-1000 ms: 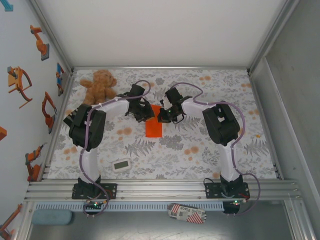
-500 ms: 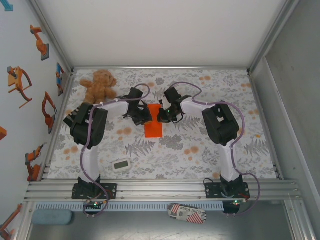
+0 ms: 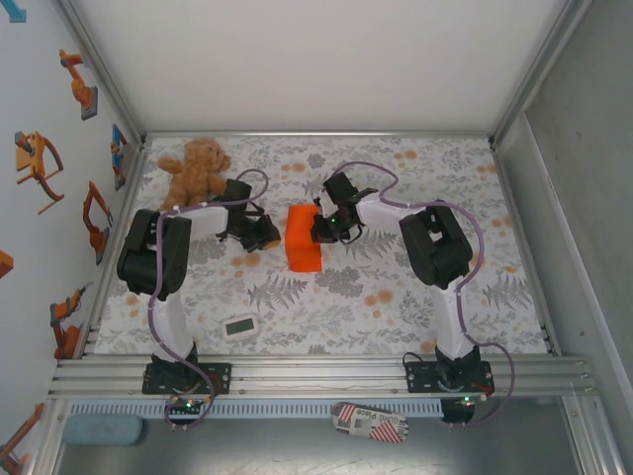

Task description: Fold a paper plane with a square sheet of paper (pick it up from the middle)

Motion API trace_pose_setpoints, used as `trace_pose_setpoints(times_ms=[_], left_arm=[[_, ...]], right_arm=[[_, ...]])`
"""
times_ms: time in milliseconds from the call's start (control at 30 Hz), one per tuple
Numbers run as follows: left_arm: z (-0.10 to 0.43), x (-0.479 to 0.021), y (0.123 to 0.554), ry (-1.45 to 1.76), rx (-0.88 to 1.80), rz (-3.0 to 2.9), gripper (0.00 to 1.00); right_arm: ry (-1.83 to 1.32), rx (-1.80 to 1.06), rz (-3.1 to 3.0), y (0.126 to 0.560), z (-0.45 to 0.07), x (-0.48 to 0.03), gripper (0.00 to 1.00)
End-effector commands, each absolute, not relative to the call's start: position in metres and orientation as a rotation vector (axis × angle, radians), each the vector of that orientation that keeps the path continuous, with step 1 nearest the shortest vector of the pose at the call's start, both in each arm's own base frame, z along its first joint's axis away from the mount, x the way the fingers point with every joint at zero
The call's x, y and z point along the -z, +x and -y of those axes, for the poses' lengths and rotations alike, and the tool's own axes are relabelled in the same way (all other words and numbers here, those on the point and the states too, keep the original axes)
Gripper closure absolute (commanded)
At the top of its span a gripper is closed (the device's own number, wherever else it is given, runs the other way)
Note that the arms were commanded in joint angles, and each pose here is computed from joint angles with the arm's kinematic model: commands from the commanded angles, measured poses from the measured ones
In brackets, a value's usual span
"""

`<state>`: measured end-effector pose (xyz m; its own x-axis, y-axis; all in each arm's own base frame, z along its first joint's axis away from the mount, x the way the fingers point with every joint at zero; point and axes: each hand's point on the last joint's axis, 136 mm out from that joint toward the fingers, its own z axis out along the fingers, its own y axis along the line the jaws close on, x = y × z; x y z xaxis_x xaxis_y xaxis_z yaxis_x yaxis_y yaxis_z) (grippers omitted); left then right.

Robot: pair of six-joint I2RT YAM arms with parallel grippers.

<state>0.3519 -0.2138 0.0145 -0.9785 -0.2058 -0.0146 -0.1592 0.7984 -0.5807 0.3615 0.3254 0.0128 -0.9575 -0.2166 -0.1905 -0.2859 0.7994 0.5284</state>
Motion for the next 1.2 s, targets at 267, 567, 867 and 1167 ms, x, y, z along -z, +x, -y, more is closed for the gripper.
trace_pose_setpoints(times_ms=[267,567,867,1167], left_arm=[[0.281,-0.045,0.369,-0.196,1.222,-2.755,0.89],[0.261,-0.005,0.381,-0.278,1.098,-2.825,0.89],[0.199,-0.003,0.378,-0.392,0.979,-2.851,0.89],[0.258,-0.058,0.383,-0.164,1.072,-2.758,0.88]], right_arm=[[-0.314,-0.386,-3.194,0.318,-0.251,0.076,1.00],[-0.312,-0.364,-3.200,0.315,-0.247,0.078,1.00],[-0.320,-0.352,-3.199,0.315,-0.245,0.079,1.00],[-0.319,-0.354,-3.203,0.314,-0.246,0.080,1.00]])
